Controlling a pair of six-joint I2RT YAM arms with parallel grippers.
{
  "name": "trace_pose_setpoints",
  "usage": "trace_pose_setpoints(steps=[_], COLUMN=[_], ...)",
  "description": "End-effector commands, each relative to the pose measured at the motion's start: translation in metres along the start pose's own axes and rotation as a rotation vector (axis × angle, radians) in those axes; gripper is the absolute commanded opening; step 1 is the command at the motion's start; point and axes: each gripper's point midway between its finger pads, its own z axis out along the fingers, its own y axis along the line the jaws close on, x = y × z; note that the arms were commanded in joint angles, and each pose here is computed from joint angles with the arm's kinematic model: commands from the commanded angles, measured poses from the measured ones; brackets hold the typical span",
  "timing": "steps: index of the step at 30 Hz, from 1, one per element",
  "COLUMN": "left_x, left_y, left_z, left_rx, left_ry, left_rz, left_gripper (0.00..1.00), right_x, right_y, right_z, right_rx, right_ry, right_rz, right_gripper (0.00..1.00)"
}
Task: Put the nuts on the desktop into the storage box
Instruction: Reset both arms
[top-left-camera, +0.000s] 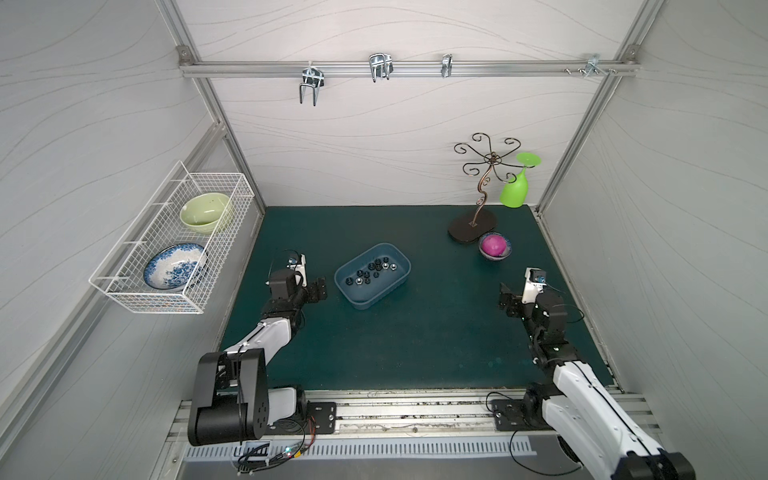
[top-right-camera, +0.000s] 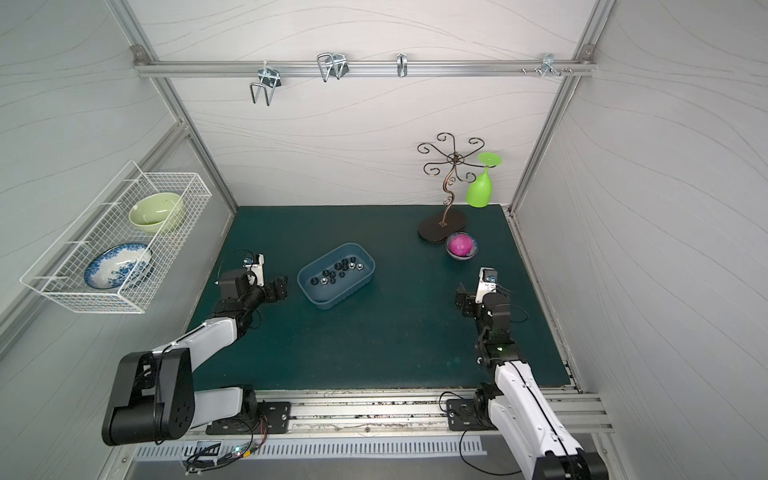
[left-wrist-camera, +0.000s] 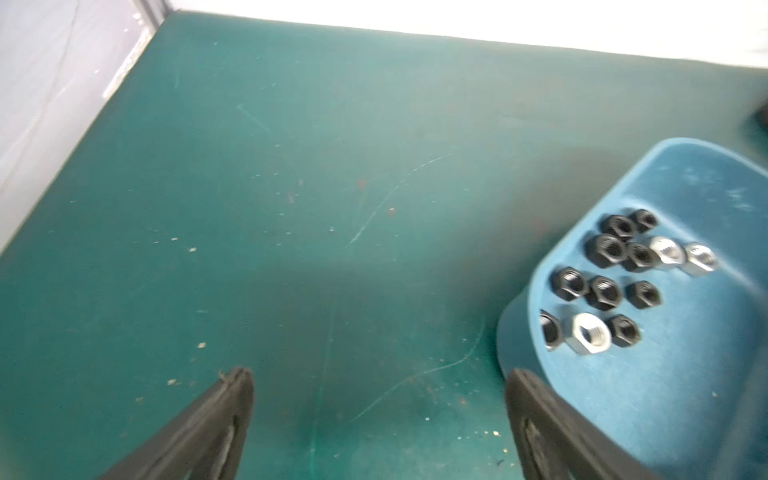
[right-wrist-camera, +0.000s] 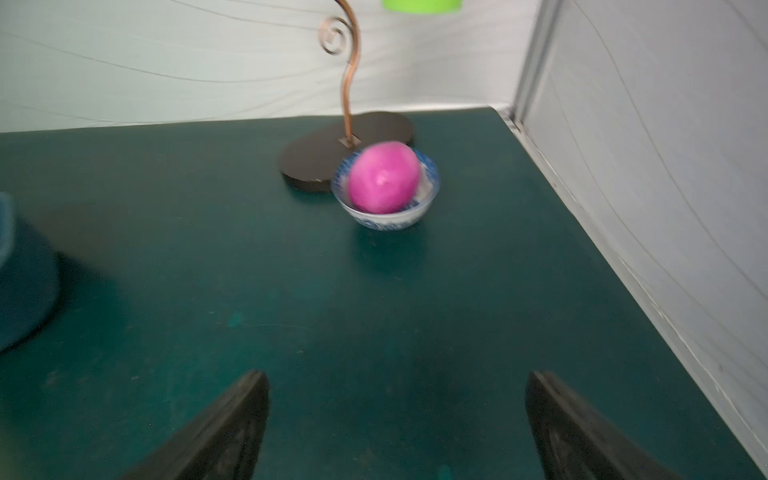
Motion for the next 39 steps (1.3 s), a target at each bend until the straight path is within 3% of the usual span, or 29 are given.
trace_pose_setpoints(steps=[1,6,9,20,22,24,29,39], left_x=[-0.045,-0.034,-0.031,-0.018,-0.018,-0.018,-0.018,-0.018], left_y=[-0.01,-0.008,-0.007,0.001,0.001,0.001,-0.004,-0.005], left_z=[-0.007,-0.005,0.0,0.023,0.023,0.025,0.034,0.034], left_rx=[0.054,0.047,0.051,0.024,0.024,0.025,0.056,0.047], left_ry=[-0.218,-0.27,-0.276,-0.252,-0.247,-0.242,-0.18,-0.185], left_rz=[0.0,0.011,0.001,-0.022,-0.024,-0.024,-0.008,-0.002], left_gripper=[0.98,0.99,0.99,0.99,0.99,0.99,0.99,0.99], right_x=[-0.017,-0.001,-0.007,0.007,0.013,0.011,0.014,0.014], right_y=[-0.003,0.015,0.024,0.039,0.043,0.048,0.038,0.039], right_z=[0.008,0.03,0.037,0.086,0.09,0.099,0.112,0.113], right_rx=[-0.003,-0.093,-0.134,-0.131,-0.117,-0.111,-0.131,-0.174], right_ry=[-0.099,-0.065,-0.114,-0.146,-0.06,-0.054,0.052,0.065], right_rz=[0.061,-0.014,-0.05,-0.109,-0.136,-0.169,-0.09,-0.07], right_gripper=[0.99,0.99,0.99,0.99,0.99,0.99,0.99,0.99])
